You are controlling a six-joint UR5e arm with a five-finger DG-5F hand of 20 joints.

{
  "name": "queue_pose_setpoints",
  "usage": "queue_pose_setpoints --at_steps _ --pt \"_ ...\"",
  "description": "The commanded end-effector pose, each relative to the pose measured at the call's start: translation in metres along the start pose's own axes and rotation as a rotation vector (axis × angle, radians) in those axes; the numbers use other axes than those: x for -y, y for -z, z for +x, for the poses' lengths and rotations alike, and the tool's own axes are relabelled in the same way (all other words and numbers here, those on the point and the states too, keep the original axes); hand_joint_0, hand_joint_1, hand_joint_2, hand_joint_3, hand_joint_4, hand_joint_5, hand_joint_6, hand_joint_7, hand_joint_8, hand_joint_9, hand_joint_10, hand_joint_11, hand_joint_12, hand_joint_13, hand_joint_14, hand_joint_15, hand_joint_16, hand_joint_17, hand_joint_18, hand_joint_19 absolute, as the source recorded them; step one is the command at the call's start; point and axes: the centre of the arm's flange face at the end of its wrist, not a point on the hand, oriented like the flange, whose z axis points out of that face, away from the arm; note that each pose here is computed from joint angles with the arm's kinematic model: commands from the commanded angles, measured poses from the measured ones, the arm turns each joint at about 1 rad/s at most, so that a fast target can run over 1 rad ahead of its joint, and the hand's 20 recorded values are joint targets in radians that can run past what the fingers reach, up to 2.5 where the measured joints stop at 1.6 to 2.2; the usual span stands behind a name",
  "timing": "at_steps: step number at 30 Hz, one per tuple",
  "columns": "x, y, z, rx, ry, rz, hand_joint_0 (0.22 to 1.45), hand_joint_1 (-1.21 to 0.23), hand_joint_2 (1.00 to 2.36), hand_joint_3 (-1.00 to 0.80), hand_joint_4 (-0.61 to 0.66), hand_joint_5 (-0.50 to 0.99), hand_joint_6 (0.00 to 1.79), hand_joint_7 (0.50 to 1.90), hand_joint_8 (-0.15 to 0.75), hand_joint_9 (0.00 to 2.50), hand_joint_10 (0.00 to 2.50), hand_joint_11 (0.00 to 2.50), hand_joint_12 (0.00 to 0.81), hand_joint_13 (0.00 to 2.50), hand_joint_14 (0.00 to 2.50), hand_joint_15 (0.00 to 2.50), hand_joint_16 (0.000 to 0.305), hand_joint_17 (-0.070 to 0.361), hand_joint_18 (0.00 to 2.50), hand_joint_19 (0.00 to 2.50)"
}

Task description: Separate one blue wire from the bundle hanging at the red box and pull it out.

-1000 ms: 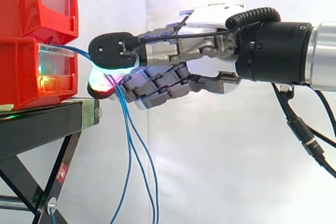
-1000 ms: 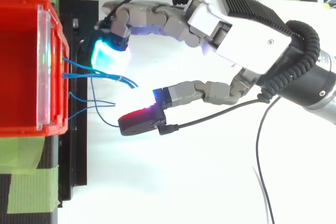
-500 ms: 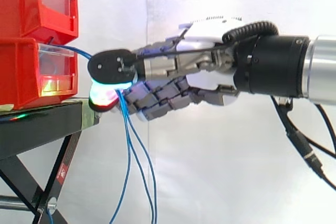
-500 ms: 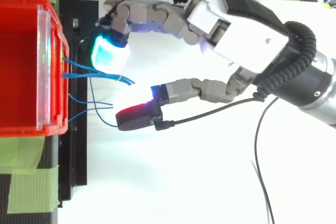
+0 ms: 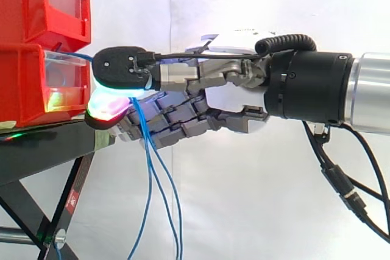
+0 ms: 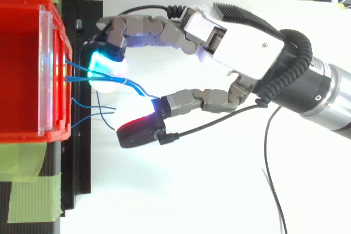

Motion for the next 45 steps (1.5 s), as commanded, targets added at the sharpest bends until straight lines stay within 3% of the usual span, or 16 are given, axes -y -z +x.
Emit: queue_pose_setpoints --at_steps 1,7,17,24,29,38,45 --pt "-0.001 0.000 0.002 -0.025 -0.025 -0.016 0.58 -0.72 1.00 -0.48 0.28 -0.11 0.53 1.21 0.342 0.58 0.00 0.16 0.414 0.38 0.01 0.17 0.055 0.123 0.45 0.17" --pt "-0.002 0.000 0.001 -0.028 -0.055 -0.019 0.58 -0.72 1.00 -0.48 0.28 -0.11 0.56 1.18 0.343 0.58 0.00 0.17 0.414 0.39 0.01 0.17 0.055 0.123 0.45 0.17" --pt "0.001 -0.001 -0.001 -0.022 -0.057 -0.014 0.58 -0.72 1.00 -0.48 0.28 -0.11 0.55 1.18 0.341 0.59 0.00 0.17 0.414 0.40 0.01 0.18 0.055 0.123 0.46 0.17" --pt "0.008 -0.003 -0.011 -0.010 -0.052 -0.003 0.58 -0.71 1.00 -0.48 0.28 -0.11 0.51 1.23 0.341 0.59 0.00 0.17 0.414 0.40 0.01 0.18 0.055 0.123 0.46 0.18" --pt "0.012 -0.004 -0.017 -0.008 -0.047 0.006 0.58 -0.69 1.00 -0.47 0.30 -0.11 0.50 1.19 0.341 0.58 0.01 0.17 0.414 0.40 0.01 0.18 0.055 0.124 0.47 0.19" --pt "0.013 -0.005 -0.020 -0.039 -0.048 -0.014 0.58 -0.69 1.00 -0.47 0.30 -0.11 0.50 1.20 0.343 0.59 0.01 0.17 0.417 0.41 0.01 0.19 0.055 0.123 0.47 0.19" --pt "0.004 -0.006 -0.027 -0.034 -0.056 -0.031 0.59 -0.70 1.00 -0.46 0.28 -0.10 0.50 1.26 0.344 0.60 0.00 0.17 0.418 0.43 0.01 0.19 0.054 0.122 0.49 0.19"
